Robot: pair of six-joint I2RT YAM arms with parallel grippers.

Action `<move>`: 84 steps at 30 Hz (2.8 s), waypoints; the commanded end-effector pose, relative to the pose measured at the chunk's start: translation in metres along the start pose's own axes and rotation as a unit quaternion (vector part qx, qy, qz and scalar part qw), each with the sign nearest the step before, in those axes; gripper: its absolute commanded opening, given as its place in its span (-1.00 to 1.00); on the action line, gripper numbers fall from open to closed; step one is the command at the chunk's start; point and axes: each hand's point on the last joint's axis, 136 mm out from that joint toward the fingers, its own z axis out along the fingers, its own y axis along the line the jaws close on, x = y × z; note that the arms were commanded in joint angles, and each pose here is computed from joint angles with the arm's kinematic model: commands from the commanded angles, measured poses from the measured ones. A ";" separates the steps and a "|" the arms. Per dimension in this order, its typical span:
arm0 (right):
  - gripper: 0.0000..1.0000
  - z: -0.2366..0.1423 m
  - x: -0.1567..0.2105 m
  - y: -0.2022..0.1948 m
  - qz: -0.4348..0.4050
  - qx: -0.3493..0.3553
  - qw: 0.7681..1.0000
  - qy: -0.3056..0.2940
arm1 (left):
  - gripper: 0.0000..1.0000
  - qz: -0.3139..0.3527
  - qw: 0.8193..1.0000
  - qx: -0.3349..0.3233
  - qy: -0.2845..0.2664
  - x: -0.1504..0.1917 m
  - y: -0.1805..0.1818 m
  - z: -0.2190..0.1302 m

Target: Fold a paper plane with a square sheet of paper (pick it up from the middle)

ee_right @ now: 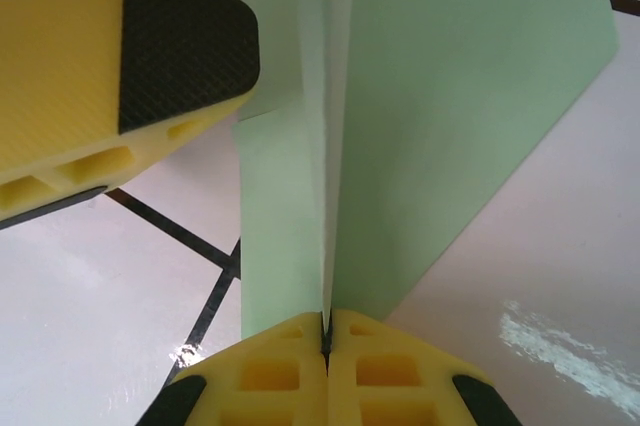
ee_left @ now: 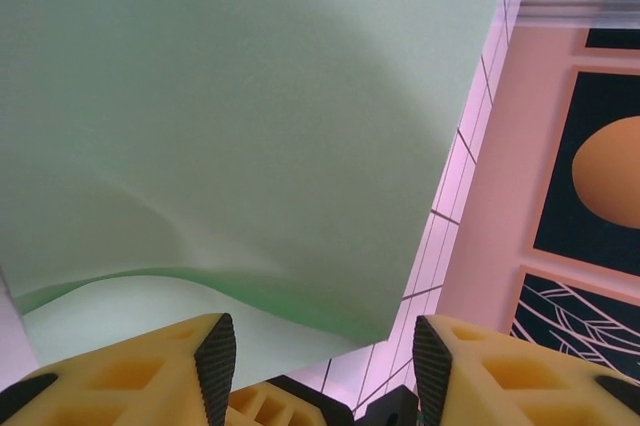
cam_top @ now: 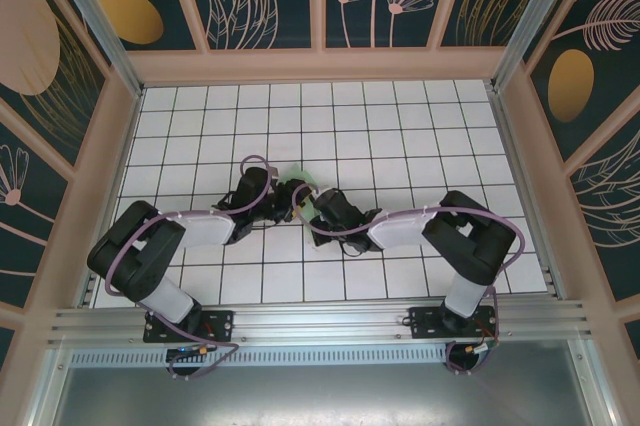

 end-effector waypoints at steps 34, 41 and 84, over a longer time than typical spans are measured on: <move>-1.00 -0.009 -0.002 -0.008 -0.040 0.045 0.997 -0.047 | -0.48 0.027 0.996 -0.084 0.020 0.006 0.026 0.000; -0.98 -0.009 -0.001 -0.003 -0.034 0.030 0.998 -0.040 | -0.53 0.052 0.995 -0.079 0.013 0.000 0.015 0.004; -0.10 -0.047 -0.037 -0.009 0.121 -0.119 0.985 -0.037 | -0.83 0.113 0.985 -0.087 0.092 -0.005 -0.001 0.034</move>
